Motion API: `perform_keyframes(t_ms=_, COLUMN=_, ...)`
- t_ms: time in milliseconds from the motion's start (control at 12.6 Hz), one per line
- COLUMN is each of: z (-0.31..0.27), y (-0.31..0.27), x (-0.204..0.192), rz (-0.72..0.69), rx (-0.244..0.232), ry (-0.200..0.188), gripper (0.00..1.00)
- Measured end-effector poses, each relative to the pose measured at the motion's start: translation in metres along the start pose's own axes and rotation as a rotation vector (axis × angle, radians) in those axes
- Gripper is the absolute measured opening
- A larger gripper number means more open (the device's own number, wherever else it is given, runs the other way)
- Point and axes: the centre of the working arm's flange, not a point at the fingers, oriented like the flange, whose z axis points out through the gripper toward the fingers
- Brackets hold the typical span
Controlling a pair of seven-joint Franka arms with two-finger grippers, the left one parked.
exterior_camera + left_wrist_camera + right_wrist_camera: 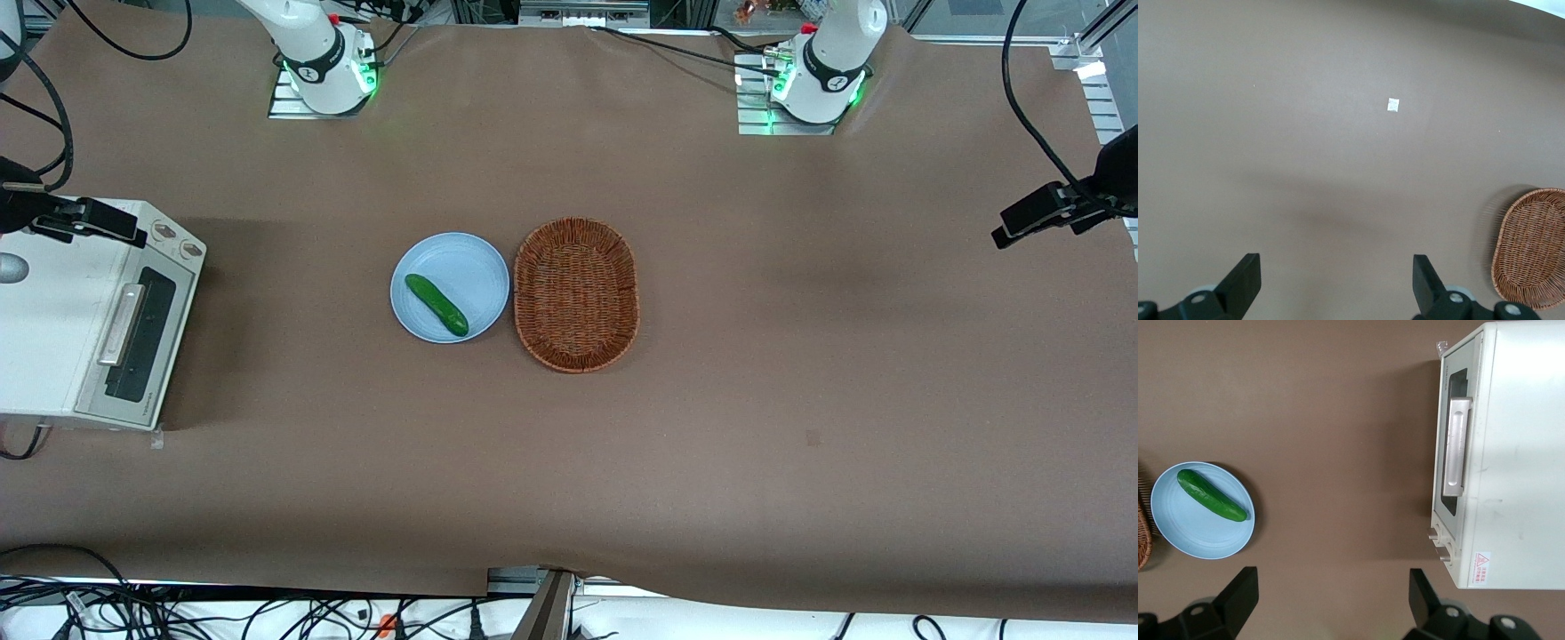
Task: Open oven door with right arm only
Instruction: 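Move the right gripper toward the white toaster oven's door handle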
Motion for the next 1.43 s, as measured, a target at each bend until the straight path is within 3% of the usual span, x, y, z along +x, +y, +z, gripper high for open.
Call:
perform_keyframes(t_ms=954, z=-0.0010, y=0.0032, x=-0.0005, rz=0.003, rx=0.001, ry=-0.002, gripper=1.00)
perform_keyframes(t_ms=1430, z=0.0028, y=0.0026, x=-0.0034, rz=0.002, rx=0.001, ry=-0.036, gripper=1.00)
